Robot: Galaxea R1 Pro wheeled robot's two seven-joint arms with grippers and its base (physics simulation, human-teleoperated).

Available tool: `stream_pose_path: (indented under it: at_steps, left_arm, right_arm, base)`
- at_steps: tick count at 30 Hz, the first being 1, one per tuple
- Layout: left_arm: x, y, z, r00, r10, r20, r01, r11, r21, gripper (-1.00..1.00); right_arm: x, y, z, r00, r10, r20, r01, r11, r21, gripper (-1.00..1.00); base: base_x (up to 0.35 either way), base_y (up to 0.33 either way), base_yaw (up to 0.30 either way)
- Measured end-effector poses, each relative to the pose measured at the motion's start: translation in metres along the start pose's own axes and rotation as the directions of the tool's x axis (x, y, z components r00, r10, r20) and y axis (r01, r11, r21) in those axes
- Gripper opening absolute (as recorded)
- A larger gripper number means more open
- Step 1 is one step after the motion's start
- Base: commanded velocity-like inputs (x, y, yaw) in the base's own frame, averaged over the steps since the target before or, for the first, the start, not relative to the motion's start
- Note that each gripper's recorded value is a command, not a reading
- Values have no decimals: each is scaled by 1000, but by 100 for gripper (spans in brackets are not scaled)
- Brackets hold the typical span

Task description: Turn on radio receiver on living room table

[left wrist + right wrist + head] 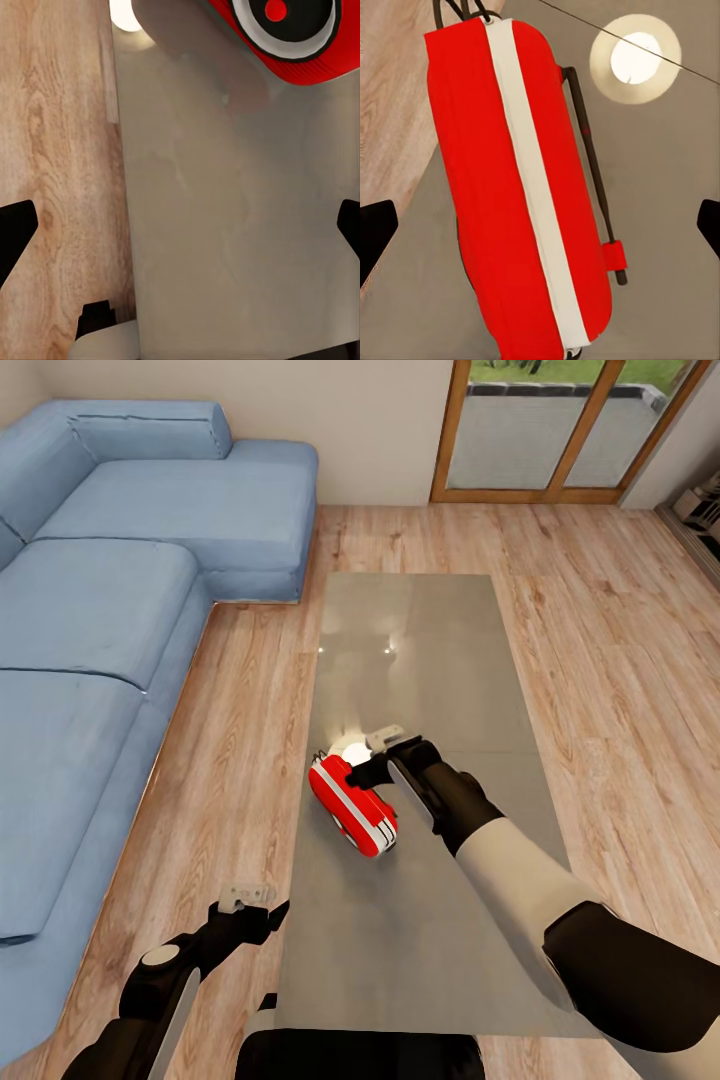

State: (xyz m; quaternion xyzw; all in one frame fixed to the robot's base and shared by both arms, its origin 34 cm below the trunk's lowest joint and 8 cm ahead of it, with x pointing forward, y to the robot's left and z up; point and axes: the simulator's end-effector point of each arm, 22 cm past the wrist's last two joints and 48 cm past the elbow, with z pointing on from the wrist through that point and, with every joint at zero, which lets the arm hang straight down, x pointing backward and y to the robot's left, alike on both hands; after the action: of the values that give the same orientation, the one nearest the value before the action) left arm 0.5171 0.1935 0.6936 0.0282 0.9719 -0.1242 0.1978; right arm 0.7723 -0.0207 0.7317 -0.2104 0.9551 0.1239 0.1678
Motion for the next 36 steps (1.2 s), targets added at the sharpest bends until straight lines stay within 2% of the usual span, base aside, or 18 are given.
stream_pose_path:
  at_steps: [17,25,33,36]
  left_arm:
    - [0,0,0,1000,0,-1,0,1000,0,100]
    - [2,0,0,1000,-1,-4,1,1000,0,100]
    - [2,0,1,1000,-1,-5,1,1000,0,100]
    - [2,0,1,1000,-1,-4,1,1000,0,100]
  right_arm:
    - [31,-5,21,999,21,-41,-21,1000,1,100]
    - [43,-9,30,999,24,-41,-24,1000,7,100]
    - [44,-6,30,999,7,-41,-6,1000,5,100]
    - [45,2,31,999,-5,-42,4,1000,-23,100]
  base:
    - [0,0,0]
    - [0,0,0]
    - [0,0,0]
    - [0,0,0]
